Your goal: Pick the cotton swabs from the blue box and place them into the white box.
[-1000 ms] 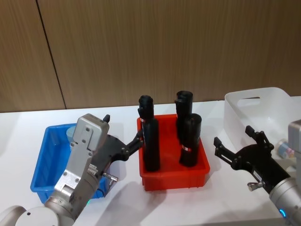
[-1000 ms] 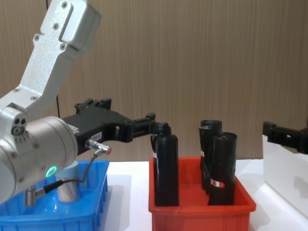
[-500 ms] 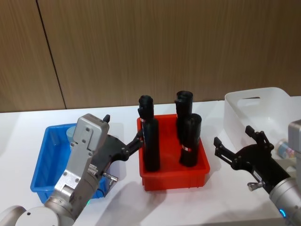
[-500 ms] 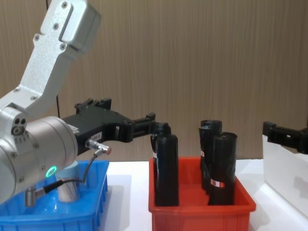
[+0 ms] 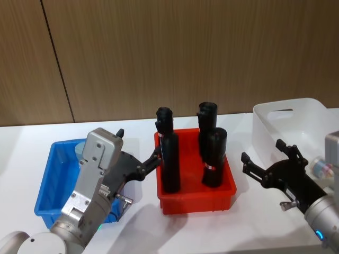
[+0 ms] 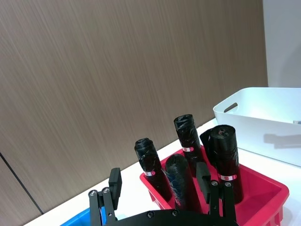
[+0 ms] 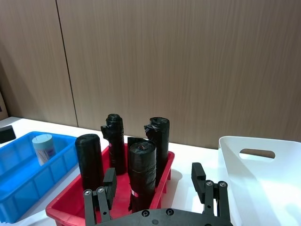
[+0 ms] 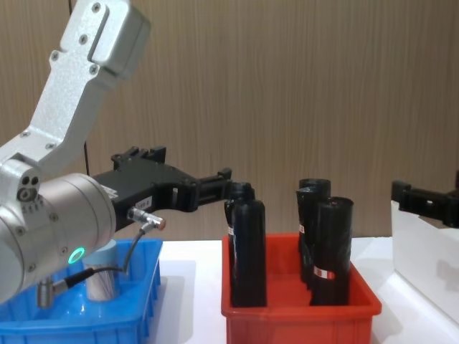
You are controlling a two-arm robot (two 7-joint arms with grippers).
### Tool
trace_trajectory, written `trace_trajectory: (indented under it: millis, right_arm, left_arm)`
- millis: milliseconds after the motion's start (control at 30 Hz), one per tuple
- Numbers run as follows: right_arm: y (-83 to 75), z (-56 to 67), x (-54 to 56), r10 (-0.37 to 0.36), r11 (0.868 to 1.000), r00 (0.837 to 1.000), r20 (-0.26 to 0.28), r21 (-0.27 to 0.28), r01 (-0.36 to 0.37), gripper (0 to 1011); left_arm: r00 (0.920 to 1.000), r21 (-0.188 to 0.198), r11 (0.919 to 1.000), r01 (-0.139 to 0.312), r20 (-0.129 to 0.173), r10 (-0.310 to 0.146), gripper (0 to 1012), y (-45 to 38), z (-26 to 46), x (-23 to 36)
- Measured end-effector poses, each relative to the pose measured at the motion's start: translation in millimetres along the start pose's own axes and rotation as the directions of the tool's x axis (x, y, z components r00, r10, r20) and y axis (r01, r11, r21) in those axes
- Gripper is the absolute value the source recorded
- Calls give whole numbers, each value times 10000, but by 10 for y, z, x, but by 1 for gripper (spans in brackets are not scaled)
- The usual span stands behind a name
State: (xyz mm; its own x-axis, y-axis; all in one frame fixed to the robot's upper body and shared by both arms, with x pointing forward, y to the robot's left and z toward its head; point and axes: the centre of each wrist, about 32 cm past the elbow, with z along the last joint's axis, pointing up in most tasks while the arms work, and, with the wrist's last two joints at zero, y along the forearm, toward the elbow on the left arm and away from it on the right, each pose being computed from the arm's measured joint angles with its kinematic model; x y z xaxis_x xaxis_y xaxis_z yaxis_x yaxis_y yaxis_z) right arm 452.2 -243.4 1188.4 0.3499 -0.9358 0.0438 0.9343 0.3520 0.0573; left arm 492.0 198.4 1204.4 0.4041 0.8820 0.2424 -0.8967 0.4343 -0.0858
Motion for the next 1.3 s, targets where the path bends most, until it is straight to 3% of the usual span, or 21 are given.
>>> trace_trajectory:
  millis: [633,1033,1300]
  right_arm:
    - [457,-145,533,1300,9908,9900,-547,-319,-1318,1001]
    - [762,-239,810,2710,9620,9578,-960,-90,-2731,1001]
    - [930,-300,871,3312,9429,9368,-1125,15,-3331,1001]
  left_arm:
    - [10000,0,10000,0,0,0,1004,0,0,0]
    - [10000,-1,10000,0,0,0,1004,0,0,0]
    - [10000,-1,10000,0,0,0,1004,0,0,0]
